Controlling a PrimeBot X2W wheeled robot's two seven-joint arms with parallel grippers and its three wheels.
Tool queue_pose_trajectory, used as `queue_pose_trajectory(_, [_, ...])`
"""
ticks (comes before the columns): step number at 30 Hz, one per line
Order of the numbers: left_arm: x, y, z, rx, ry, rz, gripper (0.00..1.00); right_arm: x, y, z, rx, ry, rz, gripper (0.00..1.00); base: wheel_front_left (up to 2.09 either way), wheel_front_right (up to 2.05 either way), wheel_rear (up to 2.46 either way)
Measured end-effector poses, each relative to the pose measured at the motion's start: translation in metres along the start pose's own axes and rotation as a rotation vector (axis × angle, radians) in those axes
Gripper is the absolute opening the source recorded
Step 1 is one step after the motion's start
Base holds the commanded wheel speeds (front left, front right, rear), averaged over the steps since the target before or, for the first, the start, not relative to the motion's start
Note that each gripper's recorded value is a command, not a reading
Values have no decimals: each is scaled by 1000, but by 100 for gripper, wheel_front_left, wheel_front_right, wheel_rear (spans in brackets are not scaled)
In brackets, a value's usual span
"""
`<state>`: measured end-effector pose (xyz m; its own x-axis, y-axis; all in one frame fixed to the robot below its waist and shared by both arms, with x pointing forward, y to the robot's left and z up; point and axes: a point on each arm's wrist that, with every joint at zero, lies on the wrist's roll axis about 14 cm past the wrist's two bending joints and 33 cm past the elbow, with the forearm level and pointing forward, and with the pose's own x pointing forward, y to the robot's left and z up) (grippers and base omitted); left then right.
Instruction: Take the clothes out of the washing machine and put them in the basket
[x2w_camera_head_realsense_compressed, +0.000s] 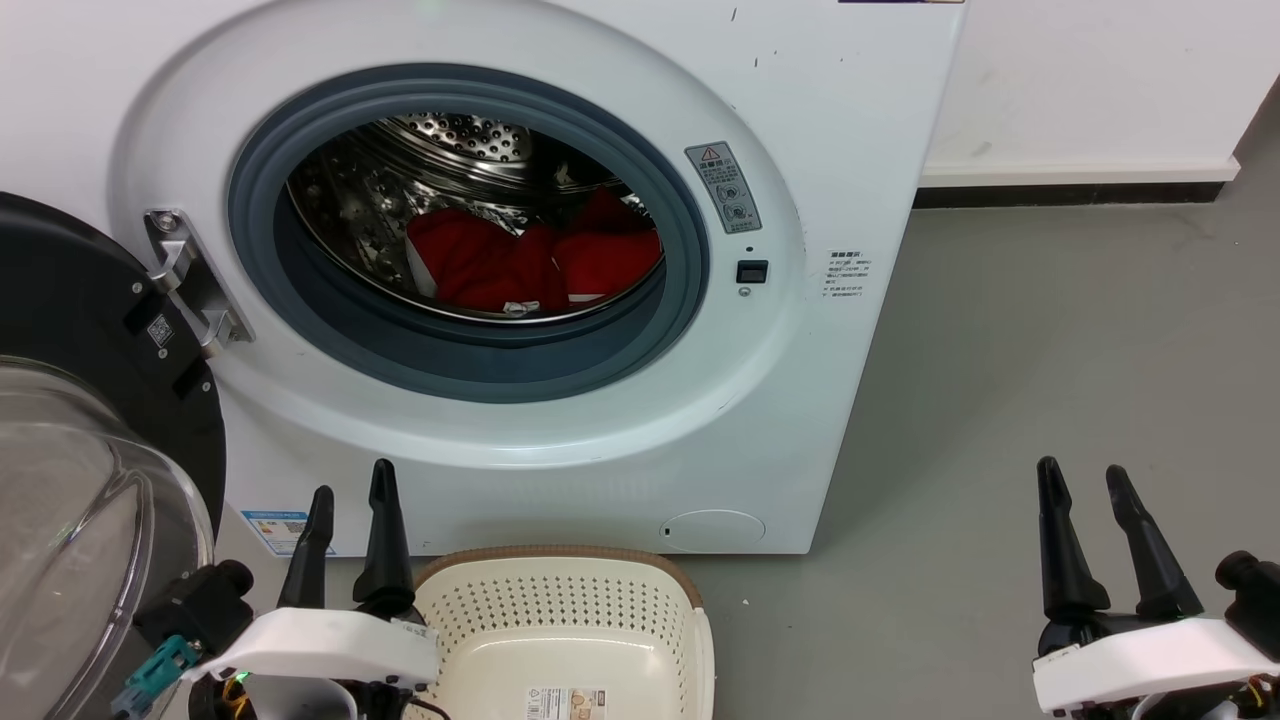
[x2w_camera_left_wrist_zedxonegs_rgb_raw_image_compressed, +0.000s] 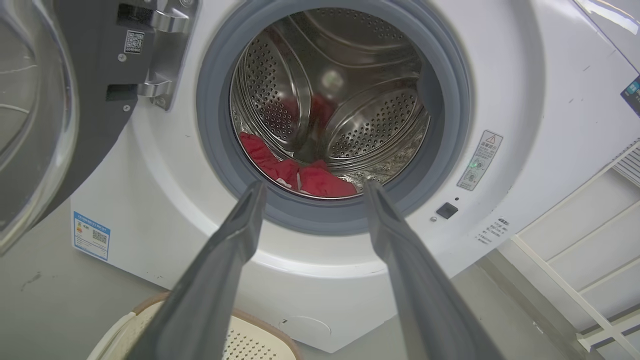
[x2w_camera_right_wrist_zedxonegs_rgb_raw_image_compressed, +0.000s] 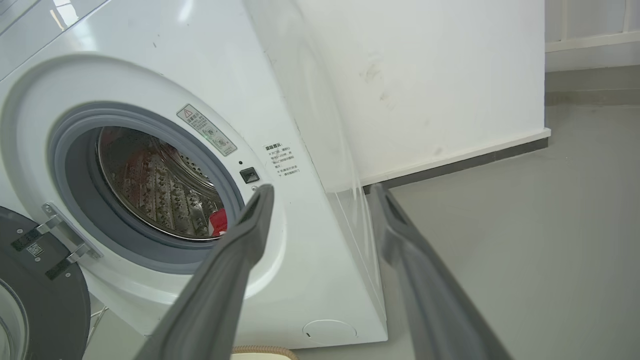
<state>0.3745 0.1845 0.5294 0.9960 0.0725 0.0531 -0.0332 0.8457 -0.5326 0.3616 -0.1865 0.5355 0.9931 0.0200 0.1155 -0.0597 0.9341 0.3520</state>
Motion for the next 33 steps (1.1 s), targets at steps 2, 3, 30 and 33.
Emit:
queue_pose_trajectory(2, [0,-1,1,23,-7,-2,100,0,1,2,-23,-5,6,100,0,0,0])
queue_pose_trajectory(3, [-1,-1,1,33,-8,-3,100,-1,2,2,-30,-9,7,100,0,0,0])
queue_pose_trajectory(30, [-8,-8,5,289,-69,-37,100,-6,12,23,-230,-97,49,100,0,0,0])
queue_pose_trajectory(33, [-8,-11,5,313,-75,-47,100,-8,12,23,-256,-100,52,100,0,0,0])
